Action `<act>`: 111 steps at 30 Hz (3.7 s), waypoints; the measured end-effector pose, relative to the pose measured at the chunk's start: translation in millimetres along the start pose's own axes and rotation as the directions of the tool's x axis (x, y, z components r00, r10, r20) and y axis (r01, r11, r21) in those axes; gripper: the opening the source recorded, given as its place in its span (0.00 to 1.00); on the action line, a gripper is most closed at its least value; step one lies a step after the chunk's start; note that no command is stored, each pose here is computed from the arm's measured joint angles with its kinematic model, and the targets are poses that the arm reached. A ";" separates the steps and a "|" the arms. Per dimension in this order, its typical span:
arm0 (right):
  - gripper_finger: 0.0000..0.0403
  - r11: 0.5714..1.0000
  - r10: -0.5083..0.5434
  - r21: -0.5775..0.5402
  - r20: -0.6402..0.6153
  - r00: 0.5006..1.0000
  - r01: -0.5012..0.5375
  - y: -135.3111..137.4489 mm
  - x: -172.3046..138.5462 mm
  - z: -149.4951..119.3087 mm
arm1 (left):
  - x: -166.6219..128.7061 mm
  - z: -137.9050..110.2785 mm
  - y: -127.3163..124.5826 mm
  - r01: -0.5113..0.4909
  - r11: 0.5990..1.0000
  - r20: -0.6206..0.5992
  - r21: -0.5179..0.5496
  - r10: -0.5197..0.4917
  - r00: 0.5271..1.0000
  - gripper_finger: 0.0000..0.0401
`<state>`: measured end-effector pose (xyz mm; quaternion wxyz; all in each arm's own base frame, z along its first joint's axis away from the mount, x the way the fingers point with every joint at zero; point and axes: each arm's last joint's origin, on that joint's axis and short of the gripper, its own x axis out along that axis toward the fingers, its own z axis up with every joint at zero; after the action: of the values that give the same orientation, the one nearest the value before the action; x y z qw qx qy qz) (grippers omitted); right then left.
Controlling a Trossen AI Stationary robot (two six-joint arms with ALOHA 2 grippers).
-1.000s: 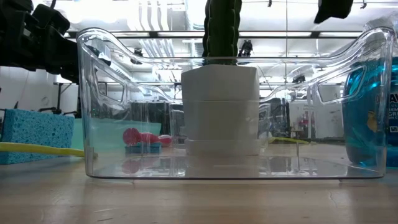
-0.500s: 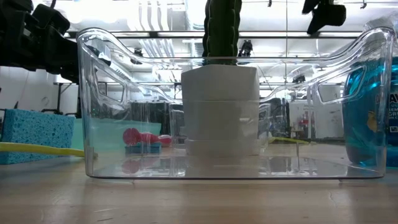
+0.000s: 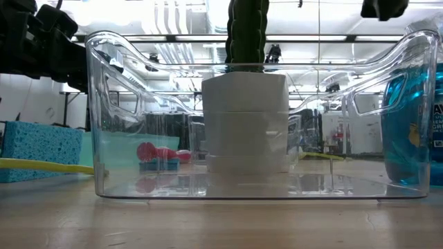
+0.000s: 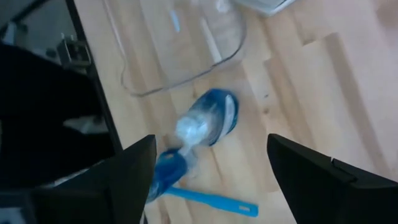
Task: Pick & Place Kitchen Sink Supplies
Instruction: Put the blue dishwashing liquid bottle into the bottom transparent bin
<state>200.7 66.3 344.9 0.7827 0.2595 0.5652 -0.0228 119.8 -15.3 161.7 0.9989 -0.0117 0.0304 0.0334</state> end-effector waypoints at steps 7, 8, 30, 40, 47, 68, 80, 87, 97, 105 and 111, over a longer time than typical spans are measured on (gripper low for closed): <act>0.78 0.999 -0.043 -0.033 -0.084 0.995 0.041 22.3 28.2 -4.1 | 0.0 0.1 0.0 0.000 1.000 0.000 0.000 0.000 1.000 0.54; 0.78 0.998 -0.045 -0.035 -0.087 0.995 0.043 25.1 32.1 -3.7 | 0.0 0.0 0.0 0.000 1.000 0.000 0.000 0.000 1.000 0.54; 0.69 0.974 -0.197 -0.141 -0.159 0.967 0.175 44.4 88.8 -2.3 | 0.0 0.0 0.0 0.000 1.000 0.000 0.000 0.000 1.000 0.54; 0.54 0.971 -0.210 -0.151 -0.150 0.966 0.187 44.8 89.7 -2.9 | 0.0 -0.1 0.0 0.000 1.000 -0.001 0.000 0.000 1.000 0.54; 0.39 0.971 -0.210 -0.152 -0.149 0.966 0.187 44.8 89.7 -2.9 | 0.0 -0.1 0.0 0.000 1.000 -0.001 0.000 0.000 1.000 0.54; 0.26 0.968 -0.224 -0.151 -0.154 0.962 0.201 44.8 67.6 -4.2 | 0.0 0.0 0.0 0.000 1.000 0.000 0.000 0.000 1.000 0.54; 0.13 0.972 -0.188 -0.167 -0.126 0.974 0.166 49.0 37.2 0.7 | 0.0 -0.6 0.0 0.000 1.000 -0.006 0.001 0.000 1.000 0.54; 0.05 0.973 -0.162 -0.185 -0.102 0.982 0.141 49.7 20.6 0.4 | 0.0 -0.8 0.0 0.000 1.000 -0.009 0.002 0.000 1.000 0.54; 0.02 0.978 -0.106 -0.185 -0.064 0.992 0.093 51.3 -3.4 -0.4 | 0.0 -1.6 0.1 -0.001 1.000 -0.016 0.004 0.001 1.000 0.54; 0.02 0.977 -0.072 -0.201 0.031 0.997 0.077 58.4 -31.1 4.9 | 0.0 -1.6 0.1 -0.001 1.000 -0.016 0.004 0.001 1.000 0.54; 0.03 0.979 -0.040 -0.197 0.017 0.999 0.042 59.7 -35.2 4.3 | 0.0 -1.6 0.0 0.000 1.000 -0.016 0.004 0.000 1.000 0.54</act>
<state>211.4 107.0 400.1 0.8077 0.1688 0.5647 0.0155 119.7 -15.3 160.1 0.9986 -0.0100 0.0386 0.0334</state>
